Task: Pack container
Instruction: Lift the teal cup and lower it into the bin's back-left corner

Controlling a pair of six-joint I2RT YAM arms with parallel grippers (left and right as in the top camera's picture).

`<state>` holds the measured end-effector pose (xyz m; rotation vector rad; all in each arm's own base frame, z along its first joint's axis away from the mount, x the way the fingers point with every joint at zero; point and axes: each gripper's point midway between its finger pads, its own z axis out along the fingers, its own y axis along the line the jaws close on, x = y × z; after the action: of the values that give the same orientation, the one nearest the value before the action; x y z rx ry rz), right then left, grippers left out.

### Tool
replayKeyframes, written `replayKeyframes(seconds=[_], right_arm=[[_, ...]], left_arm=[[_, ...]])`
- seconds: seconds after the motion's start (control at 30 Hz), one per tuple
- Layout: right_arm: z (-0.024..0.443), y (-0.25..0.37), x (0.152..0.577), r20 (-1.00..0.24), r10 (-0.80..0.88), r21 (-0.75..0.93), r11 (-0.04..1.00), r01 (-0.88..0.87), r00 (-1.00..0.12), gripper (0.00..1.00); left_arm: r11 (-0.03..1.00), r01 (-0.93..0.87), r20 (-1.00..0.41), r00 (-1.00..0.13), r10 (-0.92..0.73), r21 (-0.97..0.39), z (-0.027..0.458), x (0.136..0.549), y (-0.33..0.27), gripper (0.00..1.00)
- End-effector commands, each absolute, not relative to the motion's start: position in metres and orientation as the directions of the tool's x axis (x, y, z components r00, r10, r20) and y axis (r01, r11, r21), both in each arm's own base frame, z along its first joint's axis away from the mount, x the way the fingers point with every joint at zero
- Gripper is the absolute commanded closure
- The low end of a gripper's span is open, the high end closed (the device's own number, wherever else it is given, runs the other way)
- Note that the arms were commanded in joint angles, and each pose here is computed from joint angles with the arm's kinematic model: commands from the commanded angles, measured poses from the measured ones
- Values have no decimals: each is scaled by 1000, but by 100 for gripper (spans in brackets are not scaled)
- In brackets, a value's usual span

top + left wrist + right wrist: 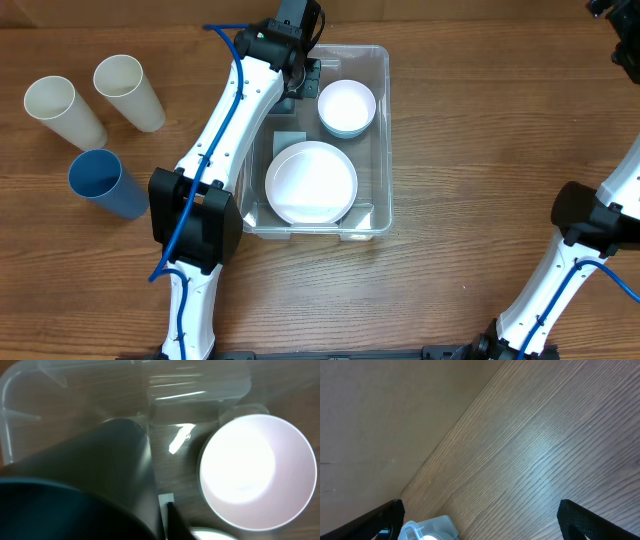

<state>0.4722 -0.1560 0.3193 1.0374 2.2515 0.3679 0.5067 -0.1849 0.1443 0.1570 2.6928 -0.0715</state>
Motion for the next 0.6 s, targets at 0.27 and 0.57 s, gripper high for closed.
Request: replayKeyframes(seconds=[0.27, 0.57], right_arm=[[328, -155, 470, -438, 757, 490, 653, 577, -485, 0], [328, -155, 470, -438, 757, 490, 653, 577, -485, 0]], left_arm=[[997, 76, -515, -856, 49, -31, 142, 540, -178, 41], [998, 62, -611, -790, 46, -5, 184, 558, -171, 2]])
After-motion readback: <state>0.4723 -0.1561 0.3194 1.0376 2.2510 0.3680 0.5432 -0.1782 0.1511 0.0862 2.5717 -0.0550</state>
